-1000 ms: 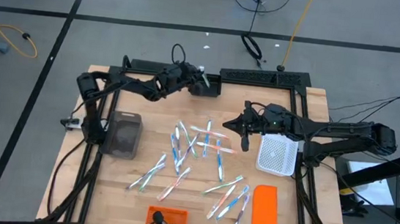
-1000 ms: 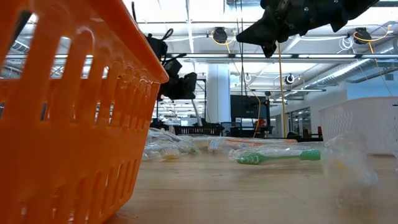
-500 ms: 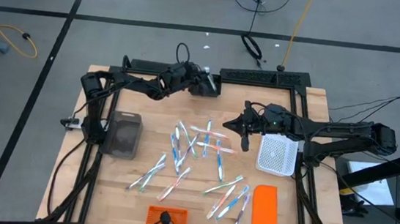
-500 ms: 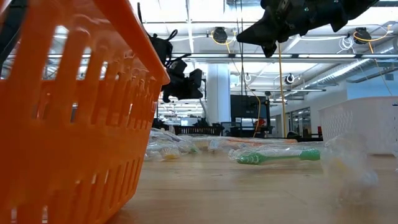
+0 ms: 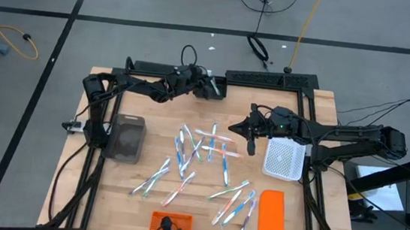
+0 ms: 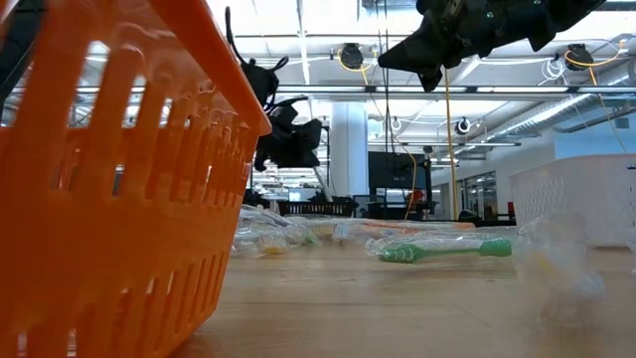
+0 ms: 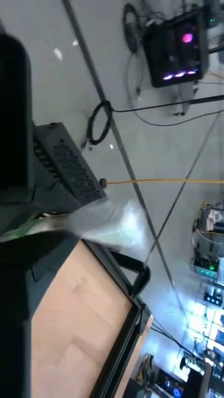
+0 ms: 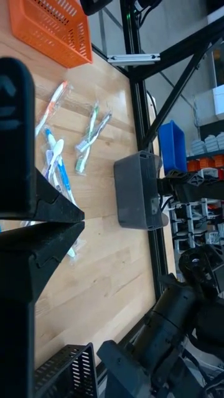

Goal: Pick & Place Toothbrushes
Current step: Put the green toothbrush into the black bin

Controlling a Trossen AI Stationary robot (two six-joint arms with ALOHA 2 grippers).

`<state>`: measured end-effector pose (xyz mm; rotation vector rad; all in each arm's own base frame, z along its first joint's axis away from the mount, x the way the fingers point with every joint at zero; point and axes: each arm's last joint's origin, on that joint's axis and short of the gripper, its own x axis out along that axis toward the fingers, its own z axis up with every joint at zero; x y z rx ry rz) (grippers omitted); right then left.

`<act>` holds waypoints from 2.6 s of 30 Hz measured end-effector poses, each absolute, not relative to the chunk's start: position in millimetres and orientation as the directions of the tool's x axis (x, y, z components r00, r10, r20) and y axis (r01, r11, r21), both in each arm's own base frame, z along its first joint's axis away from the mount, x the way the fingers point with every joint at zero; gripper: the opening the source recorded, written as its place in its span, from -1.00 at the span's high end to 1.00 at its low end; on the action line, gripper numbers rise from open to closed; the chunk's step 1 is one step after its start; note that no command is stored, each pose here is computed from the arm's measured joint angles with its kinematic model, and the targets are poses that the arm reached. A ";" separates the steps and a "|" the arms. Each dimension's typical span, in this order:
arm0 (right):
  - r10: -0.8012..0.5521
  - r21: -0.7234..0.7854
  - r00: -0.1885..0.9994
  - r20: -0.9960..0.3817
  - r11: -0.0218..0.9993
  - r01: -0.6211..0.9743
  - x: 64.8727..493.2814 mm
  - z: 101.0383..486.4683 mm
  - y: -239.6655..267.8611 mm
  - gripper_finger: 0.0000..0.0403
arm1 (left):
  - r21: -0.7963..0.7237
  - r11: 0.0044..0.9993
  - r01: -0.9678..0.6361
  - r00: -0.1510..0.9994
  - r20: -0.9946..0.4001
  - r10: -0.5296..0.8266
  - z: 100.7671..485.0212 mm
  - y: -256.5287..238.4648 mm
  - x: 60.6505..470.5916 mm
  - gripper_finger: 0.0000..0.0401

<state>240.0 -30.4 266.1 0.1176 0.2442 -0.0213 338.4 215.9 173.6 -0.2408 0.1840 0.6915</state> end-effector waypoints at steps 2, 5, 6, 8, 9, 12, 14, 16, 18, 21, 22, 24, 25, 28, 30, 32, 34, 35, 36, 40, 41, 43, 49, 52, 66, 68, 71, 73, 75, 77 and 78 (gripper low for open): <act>-0.007 0.114 0.970 -0.243 0.993 0.035 240.0 266.0 -30.4 1.00 | -0.161 0.742 -0.651 0.754 -0.254 0.606 172.6 216.1 338.1 0.55; -0.007 0.114 0.970 -0.242 0.993 0.035 240.0 266.1 -30.4 1.00 | -0.160 0.741 -0.652 0.752 -0.264 0.604 171.7 215.9 337.8 0.40; -0.007 0.114 0.970 -0.242 0.993 0.035 240.0 266.1 -30.4 1.00 | -0.159 0.740 -0.653 0.750 -0.270 0.604 171.1 215.8 337.7 0.36; -0.007 0.114 0.970 -0.242 0.993 0.035 240.0 266.0 -30.4 1.00 | -0.157 0.739 -0.655 0.747 -0.281 0.602 170.0 215.7 337.4 0.29; -0.007 0.114 0.970 -0.242 0.993 0.035 240.0 266.0 -30.4 1.00 | -0.156 0.739 -0.656 0.746 -0.285 0.602 169.5 215.6 337.3 0.25; -0.007 0.114 0.970 -0.242 0.993 0.035 240.0 266.0 -30.4 1.00 | -0.154 0.734 -0.662 0.740 -0.290 0.607 169.1 215.8 337.0 0.18; -0.007 0.114 0.970 -0.242 0.993 0.035 240.0 266.1 -30.4 1.00 | -0.148 0.722 -0.676 0.727 -0.292 0.621 168.8 216.3 336.5 0.13; -0.007 0.114 0.970 -0.242 0.993 0.035 240.0 266.1 -30.4 1.00 | -0.133 0.708 -0.693 0.710 -0.293 0.640 168.7 216.8 335.9 0.09; -0.007 0.114 0.970 -0.242 0.993 0.035 240.0 266.1 -30.4 1.00 | -0.094 0.673 -0.733 0.668 -0.288 0.686 169.1 218.1 334.7 0.06; -0.007 0.114 0.970 -0.242 0.993 0.035 240.0 266.1 -30.4 1.00 | -0.028 0.624 -0.781 0.606 -0.280 0.745 169.8 220.0 332.8 0.02; -0.007 0.114 0.970 -0.242 0.993 0.035 240.0 266.1 -30.4 1.00 | -0.026 0.623 -0.782 0.604 -0.278 0.747 170.4 220.4 333.1 0.01; -0.007 0.114 0.970 -0.242 0.993 0.035 240.0 266.1 -30.4 1.00 | -0.039 0.622 -0.782 0.608 -0.270 0.747 173.0 221.2 334.5 -0.01; -0.007 0.114 0.970 -0.242 0.993 0.035 240.0 266.1 -30.4 1.00 | -0.045 0.630 -0.775 0.618 -0.264 0.741 175.0 220.5 336.4 -0.02; -0.007 0.111 0.970 -0.242 0.993 0.035 240.0 266.1 -30.4 1.00 | -0.042 0.647 -0.761 0.636 -0.247 0.731 180.5 218.1 341.8 -0.02; -0.007 0.110 0.970 -0.242 0.993 0.034 240.0 266.1 -30.4 1.00 | -0.028 0.637 -0.770 0.625 -0.234 0.745 184.3 217.4 344.5 -0.02; -0.007 0.110 0.970 -0.242 0.993 0.034 240.0 266.1 -30.4 1.00 | -0.002 0.618 -0.786 0.602 -0.229 0.765 187.8 218.3 346.0 -0.02; -0.007 0.110 0.970 -0.242 0.993 0.034 240.0 266.1 -30.4 1.00 | 0.037 0.601 -0.799 0.576 -0.240 0.781 189.6 219.3 346.3 -0.02; -0.007 0.110 0.970 -0.242 0.993 0.035 240.0 266.1 -30.5 1.00 | 0.055 0.594 -0.803 0.565 -0.250 0.787 190.4 219.4 345.8 -0.02; -0.007 0.110 0.970 -0.242 0.993 0.034 240.0 266.1 -30.4 1.00 | 0.069 0.585 -0.808 0.552 -0.257 0.793 190.7 219.5 345.3 -0.02; -0.007 0.111 0.970 -0.245 0.993 0.035 240.0 265.8 -30.4 1.00 | 0.102 0.555 -0.825 0.513 -0.274 0.813 191.4 220.1 343.6 -0.02; -0.007 0.109 0.970 -0.245 0.993 0.034 240.0 265.8 -30.4 1.00 | 0.102 0.553 -0.827 0.512 -0.274 0.814 192.3 220.3 343.1 -0.02; -0.007 0.103 0.970 -0.244 0.994 0.033 239.9 265.8 -30.4 1.00 | 0.101 0.554 -0.827 0.514 -0.266 0.816 194.5 220.2 342.9 -0.02; -0.007 0.097 0.969 -0.246 0.995 0.031 239.8 265.7 -30.5 1.00 | 0.150 0.484 -0.862 0.437 -0.263 0.860 198.9 223.0 337.0 -0.02; -0.007 0.097 0.969 -0.248 0.995 0.032 239.8 265.6 -30.5 1.00 | 0.131 0.499 -0.856 0.454 -0.269 0.849 201.7 225.0 334.5 -0.02; -0.006 0.108 0.967 -0.256 0.994 0.034 239.6 264.8 -30.4 1.00 | 0.225 0.621 -0.751 0.497 -0.428 0.755 212.9 204.9 325.8 -0.02; -0.006 0.108 0.967 -0.255 0.994 0.035 239.6 264.8 -30.4 1.00 | 0.233 0.678 -0.697 0.526 -0.475 0.705 222.0 195.2 320.6 -0.02; -0.007 0.109 0.967 -0.255 0.993 0.036 239.6 264.9 -30.5 1.00 | 0.223 0.779 -0.586 0.582 -0.554 0.596 239.3 177.7 308.8 -0.02; -0.006 0.115 0.967 -0.254 0.993 0.037 239.6 264.9 -30.5 1.00 | 0.199 0.858 -0.474 0.627 -0.608 0.487 248.0 164.1 301.7 -0.02; -0.006 0.119 0.967 -0.254 0.992 0.037 239.6 264.9 -30.4 1.00 | 0.157 0.921 -0.357 0.652 -0.664 0.366 251.2 151.3 296.0 -0.02; -0.006 0.119 0.967 -0.253 0.992 0.037 239.7 265.0 -30.5 1.00 | 0.123 0.959 -0.256 0.665 -0.697 0.268 250.9 140.6 295.0 -0.02; -0.006 0.119 0.967 -0.253 0.992 0.037 239.7 265.0 -30.5 1.00 | 0.110 0.972 -0.210 0.661 -0.716 0.224 249.1 135.4 295.0 -0.02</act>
